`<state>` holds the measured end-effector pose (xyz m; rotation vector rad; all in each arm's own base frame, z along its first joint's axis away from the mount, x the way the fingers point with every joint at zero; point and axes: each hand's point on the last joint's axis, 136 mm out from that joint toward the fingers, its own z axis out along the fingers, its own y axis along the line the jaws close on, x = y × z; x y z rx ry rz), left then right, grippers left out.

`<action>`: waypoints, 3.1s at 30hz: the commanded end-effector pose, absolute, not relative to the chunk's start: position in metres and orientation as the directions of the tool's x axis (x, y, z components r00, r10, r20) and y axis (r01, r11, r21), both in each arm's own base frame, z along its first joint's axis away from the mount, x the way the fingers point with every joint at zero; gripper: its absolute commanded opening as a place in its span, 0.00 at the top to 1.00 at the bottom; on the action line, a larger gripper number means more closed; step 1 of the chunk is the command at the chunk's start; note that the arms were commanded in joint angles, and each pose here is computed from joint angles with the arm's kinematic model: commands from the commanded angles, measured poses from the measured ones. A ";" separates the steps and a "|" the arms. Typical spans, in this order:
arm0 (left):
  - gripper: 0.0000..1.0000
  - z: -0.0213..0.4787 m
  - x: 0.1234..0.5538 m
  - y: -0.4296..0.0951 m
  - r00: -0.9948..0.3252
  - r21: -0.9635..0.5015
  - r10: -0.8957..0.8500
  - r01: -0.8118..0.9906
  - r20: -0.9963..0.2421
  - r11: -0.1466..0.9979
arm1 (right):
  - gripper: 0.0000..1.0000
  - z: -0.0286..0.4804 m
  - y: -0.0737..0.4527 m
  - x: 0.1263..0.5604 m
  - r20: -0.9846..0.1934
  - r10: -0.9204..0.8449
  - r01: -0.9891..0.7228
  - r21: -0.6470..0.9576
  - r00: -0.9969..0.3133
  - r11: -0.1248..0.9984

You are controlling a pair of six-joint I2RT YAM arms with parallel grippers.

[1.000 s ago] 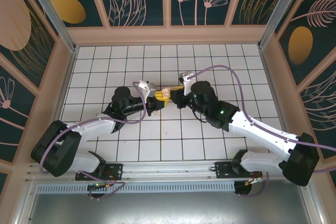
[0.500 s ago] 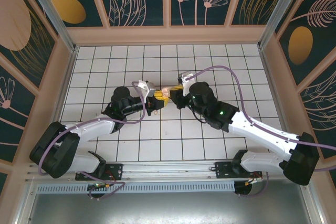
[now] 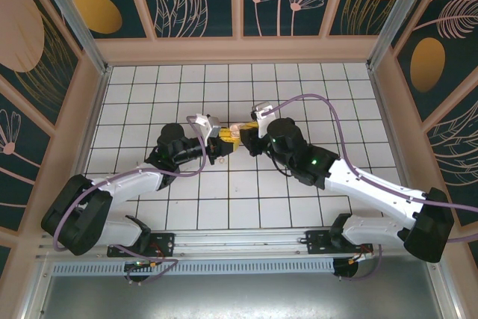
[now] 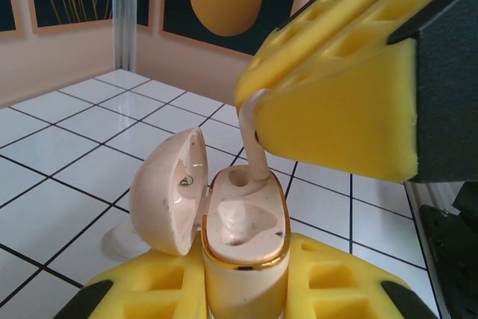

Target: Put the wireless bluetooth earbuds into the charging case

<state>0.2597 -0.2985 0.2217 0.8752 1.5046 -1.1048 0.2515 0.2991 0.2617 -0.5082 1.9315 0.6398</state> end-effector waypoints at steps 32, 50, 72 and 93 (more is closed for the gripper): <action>0.81 0.268 0.250 -0.295 0.110 0.092 -0.041 0.945 -0.993 0.314 | 0.78 0.302 0.293 0.239 -0.942 -0.017 -0.673 0.227 -0.336 0.704; 0.79 0.278 0.252 -0.301 -0.081 -0.110 -0.117 0.956 -0.990 0.271 | 0.78 0.325 0.288 0.251 -0.944 0.041 -0.693 0.269 -0.328 0.669; 0.80 0.265 0.259 -0.307 -0.205 -0.220 -0.084 0.937 -0.975 0.272 | 0.77 0.355 0.289 0.250 -0.958 0.071 -0.741 0.260 -0.277 0.620; 0.79 0.288 0.253 -0.310 -0.214 -0.245 -0.158 0.945 -0.964 0.215 | 0.78 0.329 0.292 0.255 -0.946 0.031 -0.736 0.271 -0.323 0.620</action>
